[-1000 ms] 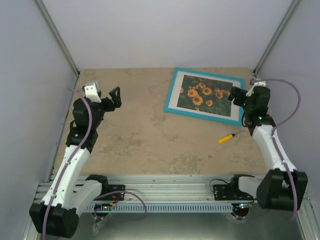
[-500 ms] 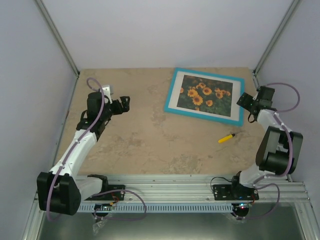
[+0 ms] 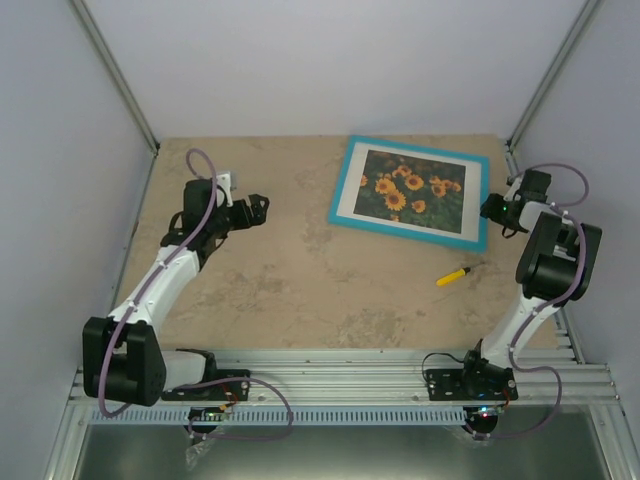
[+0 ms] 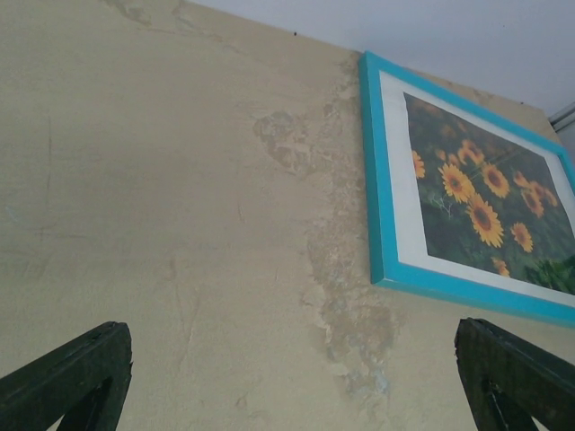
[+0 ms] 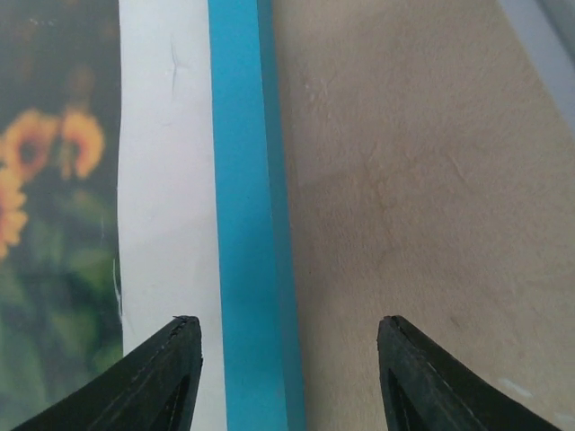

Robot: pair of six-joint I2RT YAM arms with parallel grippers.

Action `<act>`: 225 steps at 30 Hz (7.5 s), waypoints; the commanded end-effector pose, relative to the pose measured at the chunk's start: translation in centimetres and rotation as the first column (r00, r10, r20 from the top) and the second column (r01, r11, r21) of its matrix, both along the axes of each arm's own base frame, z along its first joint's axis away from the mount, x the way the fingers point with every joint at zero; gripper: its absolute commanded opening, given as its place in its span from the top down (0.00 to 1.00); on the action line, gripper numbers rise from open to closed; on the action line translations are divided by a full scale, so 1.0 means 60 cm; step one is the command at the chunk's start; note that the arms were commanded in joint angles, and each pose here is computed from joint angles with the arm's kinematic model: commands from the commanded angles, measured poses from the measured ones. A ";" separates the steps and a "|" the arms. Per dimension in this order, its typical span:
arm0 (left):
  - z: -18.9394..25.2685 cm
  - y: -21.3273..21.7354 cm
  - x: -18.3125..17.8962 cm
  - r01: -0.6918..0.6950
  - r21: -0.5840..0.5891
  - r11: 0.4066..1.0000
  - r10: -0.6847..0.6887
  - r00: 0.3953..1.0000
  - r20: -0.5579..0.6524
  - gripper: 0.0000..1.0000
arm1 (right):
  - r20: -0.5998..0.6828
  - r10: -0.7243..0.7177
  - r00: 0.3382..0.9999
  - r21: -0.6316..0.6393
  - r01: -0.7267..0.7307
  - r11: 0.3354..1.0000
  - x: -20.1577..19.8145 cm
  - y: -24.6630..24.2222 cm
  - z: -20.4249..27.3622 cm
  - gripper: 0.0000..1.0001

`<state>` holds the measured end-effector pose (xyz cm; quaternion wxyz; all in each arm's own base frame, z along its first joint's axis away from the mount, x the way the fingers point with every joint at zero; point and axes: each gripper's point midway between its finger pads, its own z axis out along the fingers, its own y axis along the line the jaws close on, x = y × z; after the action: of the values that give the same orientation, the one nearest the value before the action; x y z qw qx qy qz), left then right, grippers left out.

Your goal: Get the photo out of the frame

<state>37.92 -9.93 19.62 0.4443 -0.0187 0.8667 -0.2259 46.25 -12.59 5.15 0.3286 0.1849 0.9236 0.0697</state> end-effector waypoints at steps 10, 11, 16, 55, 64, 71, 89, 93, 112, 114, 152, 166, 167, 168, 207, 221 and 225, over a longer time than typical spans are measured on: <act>-0.008 -0.013 0.011 0.049 -0.015 0.999 -0.050 0.998 -0.038 0.00 | -0.036 0.185 0.982 0.102 -0.181 0.978 0.021 0.035 -0.058 0.59; -0.010 -0.014 0.012 0.049 -0.015 0.999 -0.050 0.998 -0.043 0.00 | -0.037 0.195 0.980 0.108 -0.190 0.976 0.021 0.038 -0.061 0.61; -0.018 -0.016 0.012 0.055 -0.017 0.998 -0.056 0.996 -0.066 0.00 | -0.020 0.234 0.972 0.134 -0.230 0.964 0.021 0.057 -0.060 0.75; -0.248 0.007 -0.043 -0.053 0.147 0.988 0.126 0.825 -0.551 0.11 | 0.055 0.412 0.909 0.222 -0.414 0.883 -0.033 0.405 -0.008 0.88; -0.285 0.006 -0.055 -0.018 0.194 0.981 0.134 0.787 -0.603 0.28 | 0.031 0.406 0.913 0.208 -0.403 0.891 -0.054 0.399 -0.023 0.75; -0.304 -0.004 -0.069 0.020 0.201 0.979 0.114 0.765 -0.633 0.46 | 0.021 0.412 0.911 0.172 -0.409 0.896 -0.066 0.399 -0.023 0.59; -0.290 0.005 -0.069 0.022 0.242 0.970 0.136 0.776 -0.616 0.87 | 0.074 0.566 0.821 -0.029 -0.565 0.825 -0.116 0.468 0.055 0.11; -0.271 0.004 -0.065 0.012 0.237 0.971 0.136 0.792 -0.595 0.93 | 0.113 0.658 0.744 -0.098 -0.651 0.753 -0.151 0.515 0.084 0.07; -0.156 -0.005 -0.058 -0.019 0.176 0.984 0.106 0.860 -0.500 1.00 | -0.049 0.951 0.305 -0.622 -0.755 0.209 -0.354 0.747 0.095 0.02; -0.147 -0.005 -0.061 -0.025 0.170 0.985 0.107 0.866 -0.489 1.00 | -0.074 0.949 0.308 -0.664 -0.725 0.183 -0.357 0.753 0.090 0.02; -0.123 -0.033 -0.066 0.008 0.062 0.998 0.022 0.887 -0.461 1.00 | -0.171 0.868 0.466 -0.978 -0.190 -0.091 -0.286 0.803 0.096 0.60; -0.003 -0.004 -0.044 -0.181 -0.090 0.979 0.151 0.951 -0.270 0.34 | -0.084 0.918 0.387 -0.993 -0.106 -0.047 -0.296 0.801 0.230 1.00; 0.016 0.001 -0.043 -0.198 -0.123 0.973 0.165 0.957 -0.239 0.28 | -0.077 0.920 0.385 -0.994 -0.099 -0.042 -0.296 0.799 0.242 1.00; 0.034 0.007 -0.043 -0.217 -0.156 0.964 0.182 0.961 -0.210 0.25 | -0.068 0.921 0.384 -0.995 -0.092 -0.036 -0.295 0.797 0.254 1.00; 0.218 0.062 -0.096 -0.235 -0.255 0.938 0.286 0.940 0.185 0.00 | 0.726 0.576 0.375 -0.230 -0.658 0.717 -0.251 0.706 0.658 1.00; 0.144 0.040 -0.093 -0.184 -0.194 0.964 0.201 0.977 0.072 0.00 | 0.688 0.415 0.595 0.210 -0.711 0.671 -0.186 0.640 0.544 1.00; 0.114 0.037 -0.091 -0.181 -0.177 0.967 0.189 0.982 0.025 0.00 | 0.648 0.395 0.652 0.289 -0.690 0.664 -0.169 0.622 0.495 1.00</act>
<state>32.62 -7.46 28.50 0.5027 -0.1425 0.8114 -0.2622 36.58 24.21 33.99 0.4844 -0.0519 0.7778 0.3972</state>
